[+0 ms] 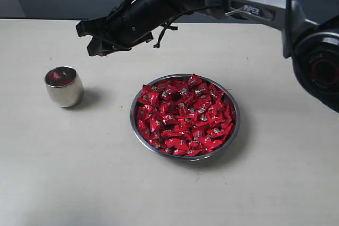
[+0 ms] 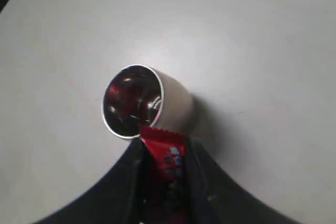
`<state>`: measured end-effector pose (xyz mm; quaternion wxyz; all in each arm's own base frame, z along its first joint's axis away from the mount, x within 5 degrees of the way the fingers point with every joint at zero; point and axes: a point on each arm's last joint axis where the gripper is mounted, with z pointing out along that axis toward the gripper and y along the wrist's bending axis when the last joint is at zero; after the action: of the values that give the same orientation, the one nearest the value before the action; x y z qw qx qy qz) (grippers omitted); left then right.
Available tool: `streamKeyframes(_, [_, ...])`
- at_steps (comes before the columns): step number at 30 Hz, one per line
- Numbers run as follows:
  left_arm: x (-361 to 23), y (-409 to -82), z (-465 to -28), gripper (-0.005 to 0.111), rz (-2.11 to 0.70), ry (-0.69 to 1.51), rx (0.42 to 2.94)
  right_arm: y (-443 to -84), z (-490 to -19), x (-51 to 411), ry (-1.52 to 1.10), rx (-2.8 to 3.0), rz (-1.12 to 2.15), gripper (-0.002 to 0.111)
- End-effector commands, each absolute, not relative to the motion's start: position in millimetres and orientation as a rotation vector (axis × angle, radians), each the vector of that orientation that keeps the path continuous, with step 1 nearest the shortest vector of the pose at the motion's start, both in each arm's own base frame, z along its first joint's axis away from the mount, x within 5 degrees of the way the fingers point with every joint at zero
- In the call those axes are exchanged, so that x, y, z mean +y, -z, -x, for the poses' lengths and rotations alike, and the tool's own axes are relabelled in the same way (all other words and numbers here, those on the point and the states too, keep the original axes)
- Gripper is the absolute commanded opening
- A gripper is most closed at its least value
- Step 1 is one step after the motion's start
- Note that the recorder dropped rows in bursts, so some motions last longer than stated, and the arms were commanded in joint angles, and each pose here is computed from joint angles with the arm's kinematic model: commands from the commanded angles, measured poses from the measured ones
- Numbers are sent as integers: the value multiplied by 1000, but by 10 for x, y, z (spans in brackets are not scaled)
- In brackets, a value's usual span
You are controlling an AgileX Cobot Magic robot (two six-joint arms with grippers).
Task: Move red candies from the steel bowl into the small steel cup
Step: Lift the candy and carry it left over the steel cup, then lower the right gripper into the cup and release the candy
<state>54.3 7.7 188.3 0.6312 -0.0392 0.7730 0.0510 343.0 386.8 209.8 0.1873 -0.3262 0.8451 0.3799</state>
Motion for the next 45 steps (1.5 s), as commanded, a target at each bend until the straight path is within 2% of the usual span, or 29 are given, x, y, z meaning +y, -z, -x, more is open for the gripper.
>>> streamKeyframes(1, [76, -1874, -542, 0, 92, -114, 1767, -2022, -3402, 4094, -1171, 2358, 940, -1])
streamKeyframes(10, [76, -1874, -542, 0, 92, -114, 1767, -1882, -3312, 4499, -1292, 2289, 963, -1])
streamKeyframes(25, [76, -1874, -542, 0, 92, -114, 1767, -1639, -3356, 4570, -1360, 2323, 880, -1])
streamKeyframes(45, [76, -1874, -542, 0, 92, -114, 1767, -1539, -3325, 4705, -1367, 2292, 872, -1])
